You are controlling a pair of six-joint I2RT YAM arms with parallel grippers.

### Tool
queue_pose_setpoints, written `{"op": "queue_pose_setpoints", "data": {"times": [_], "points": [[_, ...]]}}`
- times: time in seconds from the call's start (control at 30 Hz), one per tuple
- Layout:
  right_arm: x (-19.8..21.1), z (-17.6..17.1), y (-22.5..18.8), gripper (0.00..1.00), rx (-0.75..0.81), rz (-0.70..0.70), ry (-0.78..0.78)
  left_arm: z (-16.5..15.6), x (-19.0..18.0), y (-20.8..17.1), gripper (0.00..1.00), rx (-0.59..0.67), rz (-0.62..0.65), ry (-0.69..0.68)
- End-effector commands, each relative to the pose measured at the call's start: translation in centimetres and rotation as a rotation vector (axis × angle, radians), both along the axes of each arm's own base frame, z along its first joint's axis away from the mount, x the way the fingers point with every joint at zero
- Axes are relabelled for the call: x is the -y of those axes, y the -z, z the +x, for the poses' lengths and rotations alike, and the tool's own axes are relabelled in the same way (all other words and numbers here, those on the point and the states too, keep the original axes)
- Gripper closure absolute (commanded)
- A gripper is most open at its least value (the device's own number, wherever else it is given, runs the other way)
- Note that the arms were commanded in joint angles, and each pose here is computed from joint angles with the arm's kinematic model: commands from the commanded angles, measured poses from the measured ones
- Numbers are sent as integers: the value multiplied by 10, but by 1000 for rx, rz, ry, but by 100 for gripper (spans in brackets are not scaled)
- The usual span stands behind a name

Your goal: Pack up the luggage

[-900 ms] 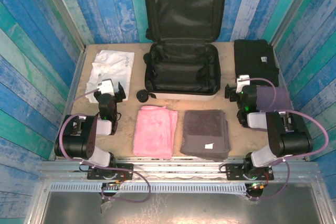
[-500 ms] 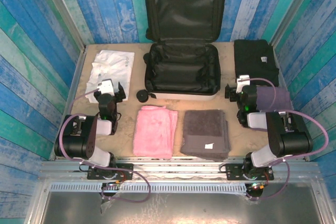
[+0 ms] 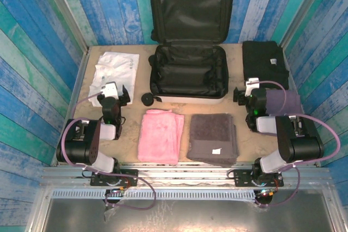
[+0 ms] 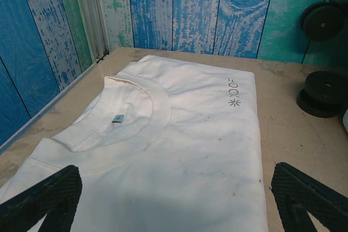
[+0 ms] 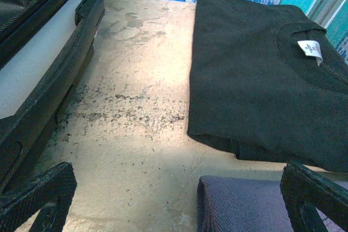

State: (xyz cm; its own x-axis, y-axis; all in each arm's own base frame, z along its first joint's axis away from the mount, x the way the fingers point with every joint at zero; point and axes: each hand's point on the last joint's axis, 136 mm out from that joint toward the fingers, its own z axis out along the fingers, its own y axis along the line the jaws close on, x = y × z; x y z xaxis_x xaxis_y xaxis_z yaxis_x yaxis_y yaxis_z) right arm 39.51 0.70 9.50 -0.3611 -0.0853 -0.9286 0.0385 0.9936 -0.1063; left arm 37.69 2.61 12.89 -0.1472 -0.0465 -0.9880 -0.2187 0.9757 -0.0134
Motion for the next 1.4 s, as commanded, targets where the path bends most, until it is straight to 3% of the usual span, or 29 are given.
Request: {"op": "queue_pose_setpoints", "data": {"times": [0.0, 0.1, 0.23, 0.4, 0.57, 0.73, 0.93, 1.13, 1.37], "points": [[-3, -2, -20, 0, 67, 3, -9, 6, 4, -13, 7, -9, 31, -5], [-5, -19, -70, 0, 68, -25, 62, 9, 0, -58, 7, -11, 14, -102], [9, -39, -125, 0, 76, 147, 180, 3, -6, -123, 7, 77, -70, -145], [26, -35, -157, 0, 26, 199, 222, 23, 15, -154, 7, 15, -126, -40], [48, 4, -168, 0, -76, 246, 223, 47, 57, -161, 7, -57, -213, 168], [42, 50, -140, 0, -275, 229, 163, 57, 125, -151, 7, -115, -244, 402], [39, 73, -76, 6, -534, 209, 146, 54, 190, -140, 6, -183, -241, 524], [46, 74, -21, 11, -681, 118, 164, 51, 218, -137, 6, -205, -277, 578], [39, 80, 16, 14, -803, -4, 134, 55, 230, -137, 6, -199, -285, 615]]}}
